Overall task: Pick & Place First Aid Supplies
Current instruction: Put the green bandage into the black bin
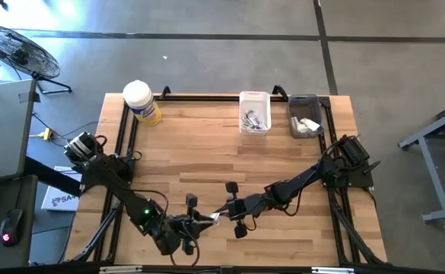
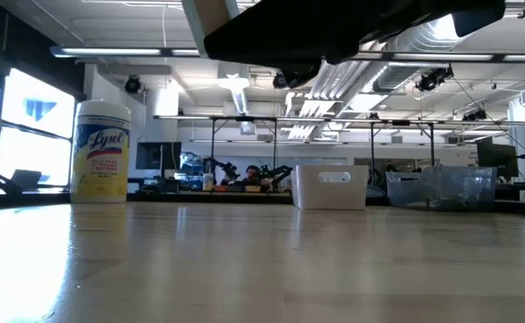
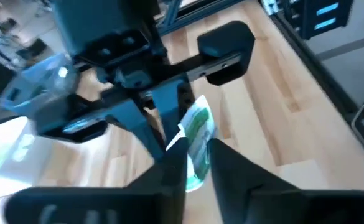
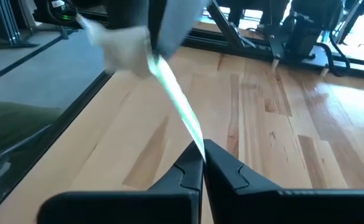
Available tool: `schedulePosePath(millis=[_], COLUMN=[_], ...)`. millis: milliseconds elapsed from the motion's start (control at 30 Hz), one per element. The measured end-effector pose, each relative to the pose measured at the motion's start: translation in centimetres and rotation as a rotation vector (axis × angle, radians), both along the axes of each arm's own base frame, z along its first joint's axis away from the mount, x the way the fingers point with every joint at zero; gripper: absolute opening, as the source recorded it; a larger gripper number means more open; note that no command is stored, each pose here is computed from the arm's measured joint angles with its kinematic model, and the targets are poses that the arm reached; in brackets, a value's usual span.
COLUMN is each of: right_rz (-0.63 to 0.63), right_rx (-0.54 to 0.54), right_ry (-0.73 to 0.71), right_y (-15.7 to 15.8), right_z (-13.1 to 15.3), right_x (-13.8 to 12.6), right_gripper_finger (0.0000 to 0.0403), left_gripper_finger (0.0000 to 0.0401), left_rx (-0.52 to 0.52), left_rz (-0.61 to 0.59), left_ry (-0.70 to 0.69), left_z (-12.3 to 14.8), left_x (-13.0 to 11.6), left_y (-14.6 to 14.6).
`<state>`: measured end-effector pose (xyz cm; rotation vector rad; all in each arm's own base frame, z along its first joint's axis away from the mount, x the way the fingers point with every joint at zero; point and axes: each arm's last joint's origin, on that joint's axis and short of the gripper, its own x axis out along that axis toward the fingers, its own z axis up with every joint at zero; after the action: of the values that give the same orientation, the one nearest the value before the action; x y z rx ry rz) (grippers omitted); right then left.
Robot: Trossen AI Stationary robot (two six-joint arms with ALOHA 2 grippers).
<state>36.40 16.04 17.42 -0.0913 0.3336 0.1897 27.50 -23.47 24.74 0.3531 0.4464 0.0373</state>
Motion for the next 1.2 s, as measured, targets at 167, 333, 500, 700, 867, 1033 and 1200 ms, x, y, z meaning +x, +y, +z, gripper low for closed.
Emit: schedulePosePath(millis=[167, 333, 500, 700, 867, 1033, 1200], right_rz=[-0.011, -0.043, -0.289, -0.630, -0.990, -1.341, -1.472], right_rx=[0.022, 0.055, 0.029, -0.027, -0.065, -0.099, -0.049], right_ry=[0.001, 0.007, 0.126, 0.308, 0.508, 0.692, 0.791], right_y=[-0.1, -0.3, -1.9, -6.1, -11.6, -16.7, -20.5], right_z=[0.2, 1.3, 3.4, 6.5, 7.4, 6.0, 3.4], right_x=[0.0, -0.4, -2.6, -7.4, -12.2, -16.5, -18.3], right_gripper_finger=[0.0001, 0.0001, 0.0001, 0.0000, 0.0000, 0.0000, 0.0000], left_gripper_finger=[0.0128, 0.0168, 0.0172, 0.0172, 0.0172, 0.0172, 0.0172], left_rx=[0.027, 0.062, 0.078, 0.070, 0.058, 0.048, 0.048], left_rz=[0.036, 0.024, 0.013, -0.001, -0.004, -0.021, -0.019], left_ry=[-0.001, 0.017, 0.002, -0.029, -0.033, -0.020, -0.022], left_z=[0.5, 0.5, 0.7, 1.5, 1.9, 1.8, 1.8], left_x=[-1.0, -1.9, -3.0, -3.7, -3.5, -3.5, -3.5], left_y=[-0.8, -1.5, -2.2, -3.2, -3.2, -3.3, -3.3])
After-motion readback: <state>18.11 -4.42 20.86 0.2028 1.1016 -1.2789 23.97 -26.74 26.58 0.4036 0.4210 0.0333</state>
